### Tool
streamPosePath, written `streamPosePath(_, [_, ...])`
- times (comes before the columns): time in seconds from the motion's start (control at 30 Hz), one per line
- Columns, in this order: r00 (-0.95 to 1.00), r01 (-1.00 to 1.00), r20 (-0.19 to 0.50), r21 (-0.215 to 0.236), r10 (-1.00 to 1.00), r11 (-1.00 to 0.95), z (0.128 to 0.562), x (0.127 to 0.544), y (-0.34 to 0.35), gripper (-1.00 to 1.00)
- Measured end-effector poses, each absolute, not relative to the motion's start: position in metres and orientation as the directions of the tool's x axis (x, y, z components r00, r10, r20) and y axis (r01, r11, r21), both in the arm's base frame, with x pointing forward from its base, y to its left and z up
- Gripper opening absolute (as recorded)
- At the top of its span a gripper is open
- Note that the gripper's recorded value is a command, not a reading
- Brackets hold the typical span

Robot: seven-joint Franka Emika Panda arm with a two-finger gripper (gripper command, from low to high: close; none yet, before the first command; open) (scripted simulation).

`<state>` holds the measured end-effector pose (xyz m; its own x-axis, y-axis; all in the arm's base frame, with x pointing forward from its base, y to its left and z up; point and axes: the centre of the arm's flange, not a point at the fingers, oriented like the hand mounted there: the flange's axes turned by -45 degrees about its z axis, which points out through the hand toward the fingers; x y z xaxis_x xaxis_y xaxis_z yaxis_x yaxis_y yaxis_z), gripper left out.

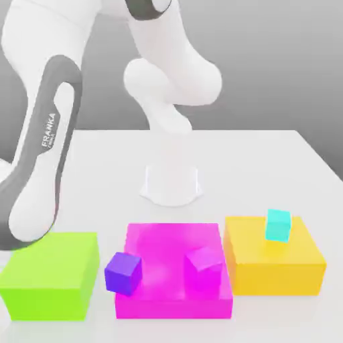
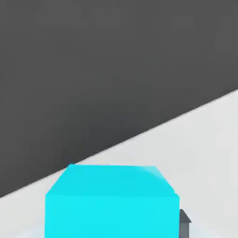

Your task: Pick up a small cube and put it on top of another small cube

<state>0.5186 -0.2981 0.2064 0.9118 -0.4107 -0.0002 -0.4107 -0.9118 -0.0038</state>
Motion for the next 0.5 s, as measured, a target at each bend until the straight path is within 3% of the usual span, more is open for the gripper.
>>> streamPosePath(0.5, [0.937,-0.349,-0.001,-0.006,-0.349,-0.937,0.294,0.436,-0.110,-1.00])
